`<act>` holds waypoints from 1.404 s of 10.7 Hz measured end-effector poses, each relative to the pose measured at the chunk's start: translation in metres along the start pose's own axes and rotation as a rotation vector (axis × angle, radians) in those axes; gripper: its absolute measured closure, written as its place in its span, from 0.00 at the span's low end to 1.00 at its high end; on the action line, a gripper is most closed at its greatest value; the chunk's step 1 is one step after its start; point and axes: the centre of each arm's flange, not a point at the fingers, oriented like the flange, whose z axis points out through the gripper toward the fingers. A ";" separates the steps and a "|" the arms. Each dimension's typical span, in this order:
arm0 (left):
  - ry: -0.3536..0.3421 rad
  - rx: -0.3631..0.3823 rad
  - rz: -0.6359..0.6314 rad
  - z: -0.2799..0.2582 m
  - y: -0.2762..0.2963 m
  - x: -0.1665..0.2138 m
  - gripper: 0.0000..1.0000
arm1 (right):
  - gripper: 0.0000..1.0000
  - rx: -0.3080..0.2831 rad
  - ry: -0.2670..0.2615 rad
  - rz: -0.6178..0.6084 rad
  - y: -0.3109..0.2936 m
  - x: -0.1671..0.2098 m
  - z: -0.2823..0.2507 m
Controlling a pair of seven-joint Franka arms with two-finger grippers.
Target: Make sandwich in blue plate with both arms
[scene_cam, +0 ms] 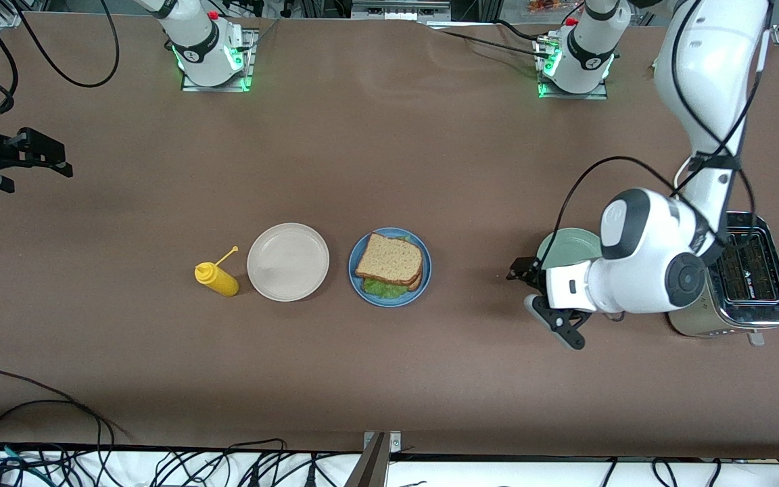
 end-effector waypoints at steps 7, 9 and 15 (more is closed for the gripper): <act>-0.047 0.244 -0.179 -0.190 0.027 -0.086 0.00 | 0.00 -0.017 -0.043 0.059 0.001 -0.003 0.004; -0.037 0.273 -0.215 -0.220 0.038 -0.125 0.00 | 0.00 -0.021 -0.063 0.103 0.000 -0.005 0.006; -0.076 0.329 -0.300 -0.265 0.102 -0.195 0.00 | 0.00 -0.019 -0.076 0.124 0.000 -0.006 0.005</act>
